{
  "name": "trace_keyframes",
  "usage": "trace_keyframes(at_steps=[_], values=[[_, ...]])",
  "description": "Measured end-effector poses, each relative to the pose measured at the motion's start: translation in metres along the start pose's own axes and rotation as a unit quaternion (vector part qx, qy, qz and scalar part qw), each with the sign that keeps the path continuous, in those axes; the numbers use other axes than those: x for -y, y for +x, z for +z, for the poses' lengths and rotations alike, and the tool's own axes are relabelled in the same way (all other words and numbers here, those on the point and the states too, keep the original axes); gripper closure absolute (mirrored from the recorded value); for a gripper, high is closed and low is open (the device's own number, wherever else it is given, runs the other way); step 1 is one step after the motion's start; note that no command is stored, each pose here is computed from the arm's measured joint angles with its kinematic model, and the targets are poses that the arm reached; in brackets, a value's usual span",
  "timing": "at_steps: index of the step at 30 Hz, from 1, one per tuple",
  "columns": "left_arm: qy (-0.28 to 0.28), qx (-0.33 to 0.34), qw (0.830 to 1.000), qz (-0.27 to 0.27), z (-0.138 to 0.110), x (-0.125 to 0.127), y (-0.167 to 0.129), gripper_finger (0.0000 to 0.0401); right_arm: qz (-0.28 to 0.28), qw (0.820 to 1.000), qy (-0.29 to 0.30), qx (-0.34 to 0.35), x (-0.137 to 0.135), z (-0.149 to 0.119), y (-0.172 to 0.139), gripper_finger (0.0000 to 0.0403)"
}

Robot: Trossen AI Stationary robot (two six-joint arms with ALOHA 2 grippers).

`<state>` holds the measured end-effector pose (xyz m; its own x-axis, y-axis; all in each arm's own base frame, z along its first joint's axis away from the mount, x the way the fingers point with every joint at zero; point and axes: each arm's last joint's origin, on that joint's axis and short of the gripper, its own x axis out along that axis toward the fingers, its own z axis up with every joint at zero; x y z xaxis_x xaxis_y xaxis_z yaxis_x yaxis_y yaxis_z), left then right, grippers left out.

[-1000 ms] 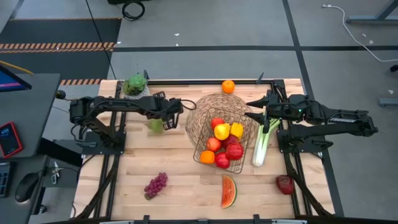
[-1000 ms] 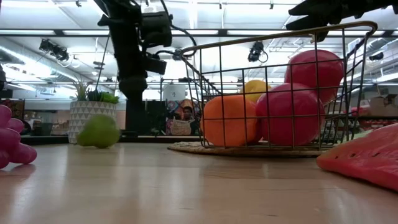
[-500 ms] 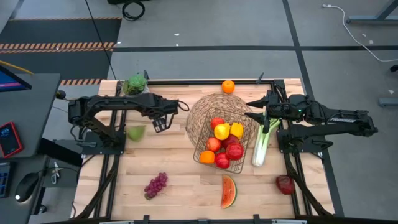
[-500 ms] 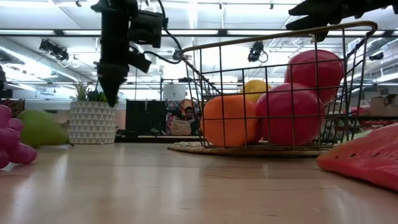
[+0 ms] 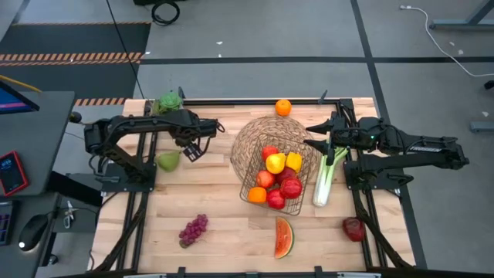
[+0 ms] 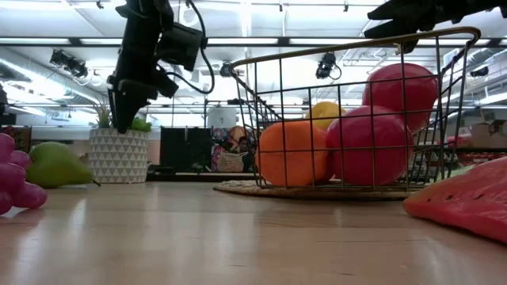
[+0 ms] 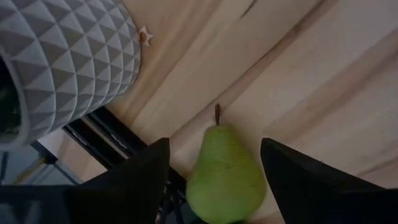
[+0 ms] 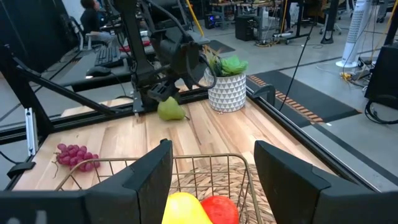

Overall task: Build produce basket
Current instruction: Put the green pear into the wire basket

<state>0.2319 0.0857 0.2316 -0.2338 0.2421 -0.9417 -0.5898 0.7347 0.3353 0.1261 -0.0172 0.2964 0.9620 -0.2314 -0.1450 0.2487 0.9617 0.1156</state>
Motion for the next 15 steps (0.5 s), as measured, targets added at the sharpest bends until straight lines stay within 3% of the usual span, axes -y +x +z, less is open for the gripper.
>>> trace_keyframes(at_steps=[8, 15], values=[[-0.076, -0.018, 0.997, -0.015, -0.002, 0.001, 0.000, 0.0143, 0.000, 1.000, 0.000, 0.000, 0.000, 0.000, 0.000, 0.0172], [-0.074, 0.001, 0.997, 0.003, -0.015, 0.026, -0.009, 0.0158, 0.000, 1.000, 0.000, 0.000, 0.000, 0.000, 0.000, 0.0172]])
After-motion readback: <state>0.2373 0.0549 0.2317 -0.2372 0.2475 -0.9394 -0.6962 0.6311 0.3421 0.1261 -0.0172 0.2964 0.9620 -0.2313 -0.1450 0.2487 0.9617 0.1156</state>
